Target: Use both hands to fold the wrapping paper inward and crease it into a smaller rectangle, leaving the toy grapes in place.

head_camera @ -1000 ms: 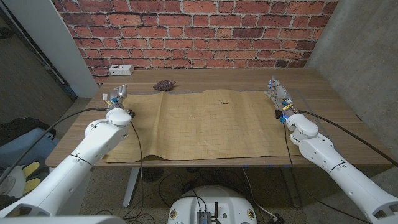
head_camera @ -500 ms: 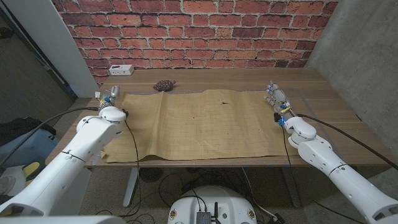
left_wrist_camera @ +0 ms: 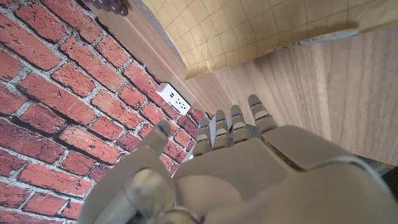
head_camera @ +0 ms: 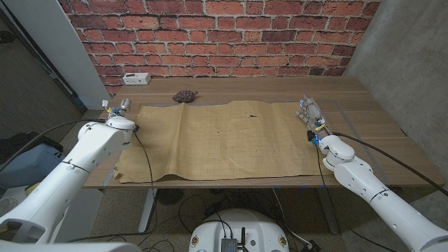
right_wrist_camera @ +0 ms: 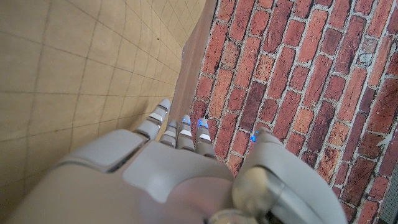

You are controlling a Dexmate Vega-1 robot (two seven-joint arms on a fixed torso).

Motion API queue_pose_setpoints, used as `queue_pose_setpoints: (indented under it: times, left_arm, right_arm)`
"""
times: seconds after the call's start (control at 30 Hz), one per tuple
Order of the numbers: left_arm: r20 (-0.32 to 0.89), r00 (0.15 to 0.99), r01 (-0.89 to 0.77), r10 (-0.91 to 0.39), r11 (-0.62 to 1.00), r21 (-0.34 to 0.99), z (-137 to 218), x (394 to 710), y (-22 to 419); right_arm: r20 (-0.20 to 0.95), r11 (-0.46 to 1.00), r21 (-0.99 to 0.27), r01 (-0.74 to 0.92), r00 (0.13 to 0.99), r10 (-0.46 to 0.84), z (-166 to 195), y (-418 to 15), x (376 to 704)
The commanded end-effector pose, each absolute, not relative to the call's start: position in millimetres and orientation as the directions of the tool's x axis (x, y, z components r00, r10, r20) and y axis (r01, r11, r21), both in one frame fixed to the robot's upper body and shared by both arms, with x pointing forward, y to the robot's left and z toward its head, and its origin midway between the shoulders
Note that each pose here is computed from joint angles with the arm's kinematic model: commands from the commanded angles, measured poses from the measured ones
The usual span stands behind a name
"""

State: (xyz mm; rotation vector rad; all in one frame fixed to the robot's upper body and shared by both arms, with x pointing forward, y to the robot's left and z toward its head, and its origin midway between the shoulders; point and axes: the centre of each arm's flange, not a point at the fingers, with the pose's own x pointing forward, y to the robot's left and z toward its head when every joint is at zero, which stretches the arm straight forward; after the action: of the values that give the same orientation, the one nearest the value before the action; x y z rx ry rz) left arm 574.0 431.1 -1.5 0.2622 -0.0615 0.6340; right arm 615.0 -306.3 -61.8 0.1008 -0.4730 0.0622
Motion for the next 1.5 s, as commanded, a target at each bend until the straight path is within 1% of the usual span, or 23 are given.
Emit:
queue_pose_setpoints:
  times: [0.03, 0.33, 0.53, 0.77, 0.83, 0.97, 1.1, 1.3, 1.5]
  left_arm:
    - [0.073, 0.836, -0.546, 0.544, 0.813, 0.203, -5, 590, 440]
    - [0.070, 0.838, -0.546, 0.542, 0.830, 0.110, -14, 597, 443]
    - [0.066, 0.872, -0.488, 0.486, 0.873, 0.023, -23, 603, 446]
    - [0.059, 0.895, -0.439, 0.443, 0.896, -0.062, -32, 604, 448]
    - [0.061, 0.898, -0.431, 0.436, 0.899, -0.077, -33, 604, 449]
    - [0.063, 0.907, -0.404, 0.416, 0.903, -0.149, -43, 605, 450]
    - [0.093, 0.921, -0.349, 0.378, 0.908, -0.231, -49, 610, 450]
    - [0.152, 0.944, -0.222, 0.293, 0.903, -0.367, -54, 618, 449]
    - [0.193, 0.948, -0.136, 0.254, 0.870, -0.475, -53, 622, 445]
  right_arm:
    - [0.451, 0.994, 0.085, -0.066, 0.892, 0.021, -63, -308, 609]
    - [0.450, 0.995, 0.083, -0.059, 0.893, 0.016, -63, -310, 607]
    - [0.445, 0.995, 0.078, -0.056, 0.895, 0.015, -64, -310, 606]
    - [0.379, 1.000, 0.001, -0.029, 0.925, 0.026, -71, -303, 601]
    - [0.373, 1.000, -0.004, -0.026, 0.927, 0.026, -73, -303, 600]
    - [0.362, 1.000, -0.008, -0.020, 0.932, 0.022, -80, -301, 595]
    - [0.360, 1.000, -0.008, -0.014, 0.933, 0.016, -82, -301, 591]
    - [0.363, 1.000, -0.004, -0.003, 0.932, 0.005, -84, -302, 587]
    - [0.359, 1.000, 0.004, -0.003, 0.933, 0.001, -86, -302, 588]
